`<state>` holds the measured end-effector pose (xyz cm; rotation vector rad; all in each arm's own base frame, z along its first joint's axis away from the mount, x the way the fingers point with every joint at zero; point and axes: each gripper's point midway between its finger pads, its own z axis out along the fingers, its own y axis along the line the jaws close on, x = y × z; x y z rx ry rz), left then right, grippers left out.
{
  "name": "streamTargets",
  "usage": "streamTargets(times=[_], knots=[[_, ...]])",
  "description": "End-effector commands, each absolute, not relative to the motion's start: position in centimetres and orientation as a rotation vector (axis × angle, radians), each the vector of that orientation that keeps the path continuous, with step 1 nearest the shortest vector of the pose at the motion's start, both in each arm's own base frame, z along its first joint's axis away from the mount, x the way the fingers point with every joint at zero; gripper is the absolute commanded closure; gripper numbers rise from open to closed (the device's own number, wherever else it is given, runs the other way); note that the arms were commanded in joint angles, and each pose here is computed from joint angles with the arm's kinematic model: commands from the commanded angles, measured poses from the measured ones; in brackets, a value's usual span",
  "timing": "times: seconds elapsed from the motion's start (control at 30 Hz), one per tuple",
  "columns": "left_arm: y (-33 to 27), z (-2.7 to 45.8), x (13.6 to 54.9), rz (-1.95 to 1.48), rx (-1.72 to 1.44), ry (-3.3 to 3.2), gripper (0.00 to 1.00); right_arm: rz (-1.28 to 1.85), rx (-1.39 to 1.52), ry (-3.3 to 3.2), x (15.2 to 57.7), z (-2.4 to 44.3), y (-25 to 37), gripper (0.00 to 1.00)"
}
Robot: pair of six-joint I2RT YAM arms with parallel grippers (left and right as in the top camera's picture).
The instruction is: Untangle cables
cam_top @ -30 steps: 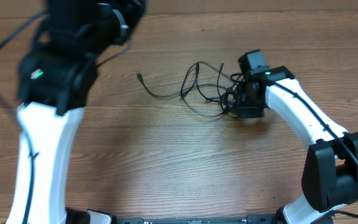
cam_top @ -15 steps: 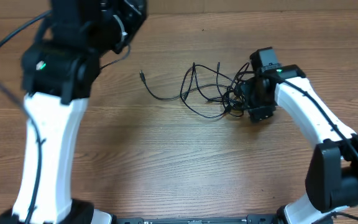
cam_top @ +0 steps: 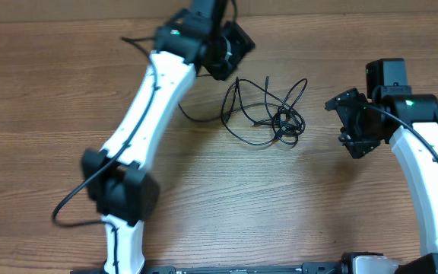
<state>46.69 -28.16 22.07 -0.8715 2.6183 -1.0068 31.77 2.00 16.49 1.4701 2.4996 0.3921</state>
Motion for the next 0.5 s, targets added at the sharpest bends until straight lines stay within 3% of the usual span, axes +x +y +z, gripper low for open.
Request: streamTargets(times=[0.0,0.07,0.17,0.47], knots=[[-31.9,18.7,45.4,-1.158,-0.956,2.754,0.42,0.372,1.409,2.489,31.9,17.7,0.9,0.10],[-33.2,16.7,45.6,-1.196,-0.967,2.791,0.43,0.363,1.422,2.497,31.6,17.6,0.8,0.10],[-35.2,14.2,45.7,-1.251,-0.936,2.832,0.54,0.360,1.424,2.501,31.5,17.5,0.8,0.10],[-38.0,8.1,44.0,-1.186,-0.944,2.957,0.57,0.362,1.424,2.500,31.5,17.5,0.8,0.09]])
